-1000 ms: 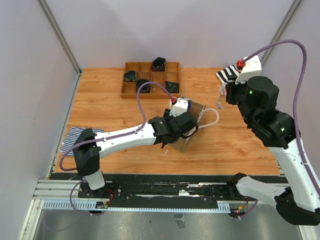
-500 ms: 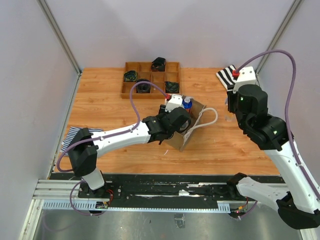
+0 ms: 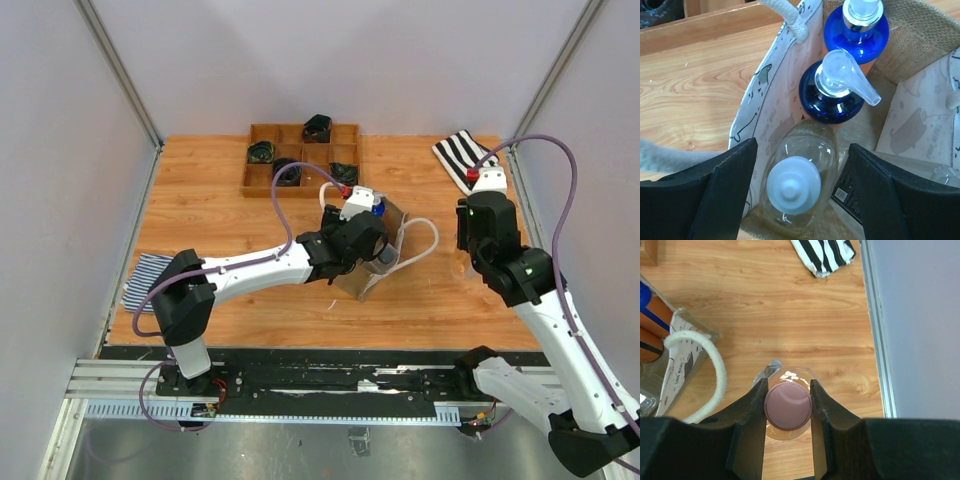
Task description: Take the personal care products out of the canvas bag
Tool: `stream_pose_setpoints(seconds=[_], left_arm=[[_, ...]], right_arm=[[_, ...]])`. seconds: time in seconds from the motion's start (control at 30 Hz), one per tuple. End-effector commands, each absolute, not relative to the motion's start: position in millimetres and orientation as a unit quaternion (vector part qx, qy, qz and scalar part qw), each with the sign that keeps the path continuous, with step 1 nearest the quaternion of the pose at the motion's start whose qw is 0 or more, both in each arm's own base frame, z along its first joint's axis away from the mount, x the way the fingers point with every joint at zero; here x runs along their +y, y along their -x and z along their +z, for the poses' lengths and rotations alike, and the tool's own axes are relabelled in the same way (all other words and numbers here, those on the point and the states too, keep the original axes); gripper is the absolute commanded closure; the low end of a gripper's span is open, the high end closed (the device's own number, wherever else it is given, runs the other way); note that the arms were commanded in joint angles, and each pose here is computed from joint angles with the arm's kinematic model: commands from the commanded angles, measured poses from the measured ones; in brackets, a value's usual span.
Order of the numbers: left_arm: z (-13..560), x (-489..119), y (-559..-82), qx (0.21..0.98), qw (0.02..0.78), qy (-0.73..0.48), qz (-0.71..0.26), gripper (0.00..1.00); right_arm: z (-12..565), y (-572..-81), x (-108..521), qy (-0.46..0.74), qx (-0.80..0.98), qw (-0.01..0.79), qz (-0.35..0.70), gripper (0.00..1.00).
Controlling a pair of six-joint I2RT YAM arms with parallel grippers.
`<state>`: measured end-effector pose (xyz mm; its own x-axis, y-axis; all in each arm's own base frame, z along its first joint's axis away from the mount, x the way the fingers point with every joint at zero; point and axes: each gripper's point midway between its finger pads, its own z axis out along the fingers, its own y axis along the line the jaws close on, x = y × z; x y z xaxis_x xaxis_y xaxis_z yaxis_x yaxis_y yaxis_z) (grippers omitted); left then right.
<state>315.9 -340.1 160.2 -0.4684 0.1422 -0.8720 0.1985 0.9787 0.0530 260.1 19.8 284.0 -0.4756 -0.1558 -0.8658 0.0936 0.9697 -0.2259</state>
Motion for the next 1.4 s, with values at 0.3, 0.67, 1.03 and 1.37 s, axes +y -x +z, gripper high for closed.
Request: stream_pose_setpoints(seconds=[0.3, 0.67, 1.03, 1.37], left_arm=[[143, -360, -303, 0.864, 0.475, -0.152, -0.072, 0.66], [203, -353, -300, 0.850, 0.499, -0.142, -0.094, 1.00], [323, -333, -298, 0.823, 0.544, -0.117, -0.115, 1.00], [449, -245, -284, 0.768, 0.633, -0.004, -0.097, 1.00]], right_arm=[[239, -277, 33, -0.032, 0.848, 0.526, -0.050, 0.99], [218, -269, 32, -0.038, 0.860, 0.506, -0.049, 0.68], [230, -257, 33, -0.033, 0.858, 0.512, -0.033, 0.19], [286, -265, 90, 0.076, 0.822, 0.556, 0.092, 0.33]])
